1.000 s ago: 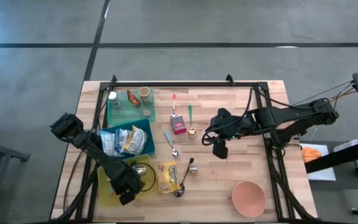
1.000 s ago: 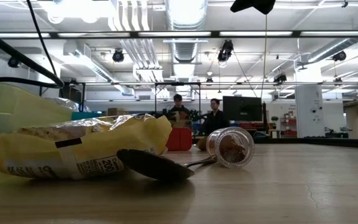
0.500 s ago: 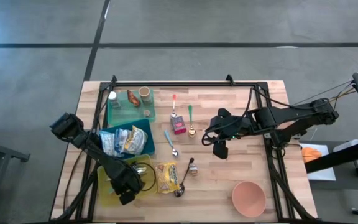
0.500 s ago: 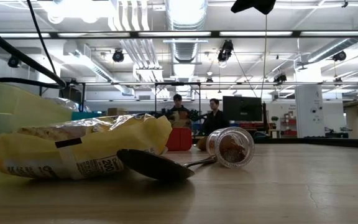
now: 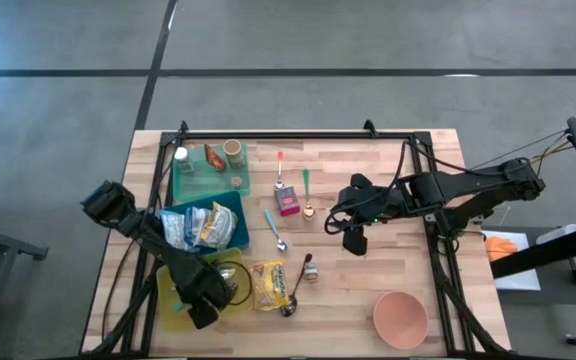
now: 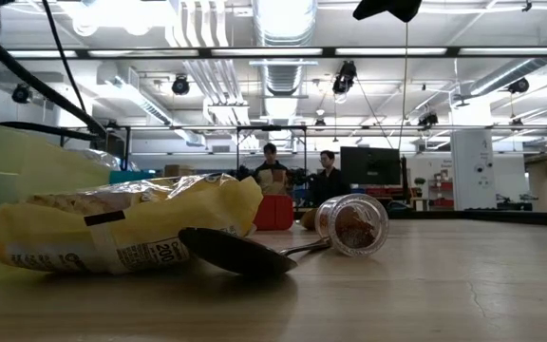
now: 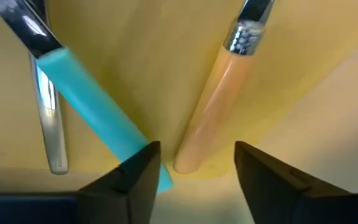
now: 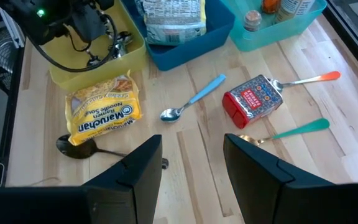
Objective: Pick & Place Food Item
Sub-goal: Put the brown seasoning bottle into the light blue bin
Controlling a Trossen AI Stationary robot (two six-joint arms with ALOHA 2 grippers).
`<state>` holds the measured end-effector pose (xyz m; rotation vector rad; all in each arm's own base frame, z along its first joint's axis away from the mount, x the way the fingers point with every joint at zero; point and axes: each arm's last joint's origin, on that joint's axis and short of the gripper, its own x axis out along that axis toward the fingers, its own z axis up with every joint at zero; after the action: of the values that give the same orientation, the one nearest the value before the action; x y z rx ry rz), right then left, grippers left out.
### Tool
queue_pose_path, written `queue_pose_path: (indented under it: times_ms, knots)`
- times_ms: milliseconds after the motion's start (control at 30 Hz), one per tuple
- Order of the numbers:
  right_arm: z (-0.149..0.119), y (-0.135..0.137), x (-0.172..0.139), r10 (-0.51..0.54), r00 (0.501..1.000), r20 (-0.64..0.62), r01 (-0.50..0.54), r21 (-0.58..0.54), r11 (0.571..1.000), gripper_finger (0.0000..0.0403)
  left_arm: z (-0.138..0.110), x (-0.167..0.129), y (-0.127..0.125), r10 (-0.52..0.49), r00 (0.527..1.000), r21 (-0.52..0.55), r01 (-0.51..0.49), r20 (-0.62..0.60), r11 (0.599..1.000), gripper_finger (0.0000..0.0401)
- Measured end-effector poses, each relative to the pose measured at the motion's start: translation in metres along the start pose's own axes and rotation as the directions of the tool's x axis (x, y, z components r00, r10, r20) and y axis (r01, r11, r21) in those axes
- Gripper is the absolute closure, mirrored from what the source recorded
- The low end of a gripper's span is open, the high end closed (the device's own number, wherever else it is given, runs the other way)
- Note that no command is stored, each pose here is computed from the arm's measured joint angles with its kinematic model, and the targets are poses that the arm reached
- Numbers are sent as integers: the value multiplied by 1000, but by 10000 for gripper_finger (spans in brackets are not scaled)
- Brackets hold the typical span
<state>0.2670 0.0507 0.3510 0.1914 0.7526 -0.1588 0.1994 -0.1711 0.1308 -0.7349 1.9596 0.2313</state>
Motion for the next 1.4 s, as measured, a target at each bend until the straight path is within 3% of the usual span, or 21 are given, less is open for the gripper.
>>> queue_pose_path:
  times_ms: [300,467,633,767,1233,1400]
  knots:
    - [-1,2,0,72,997,-30,-72,-12,997,232,-14,-39,1,-132,985,7,132,114,991,140]
    - [-3,2,6,65,997,-48,-53,222,974,232,-28,-69,10,-219,932,2,228,291,974,139]
    - [-20,4,25,20,986,-168,69,507,859,232,-31,-96,23,-256,814,2,299,521,954,139]
    - [-27,16,45,11,977,-213,132,643,754,232,-25,-109,31,-255,755,26,302,604,953,139]
    - [-51,82,128,-4,927,-376,331,811,482,232,9,-133,55,-211,710,132,166,672,977,139]
    - [-57,95,143,-17,918,-397,367,830,420,232,13,-134,65,-175,747,165,89,642,982,139]
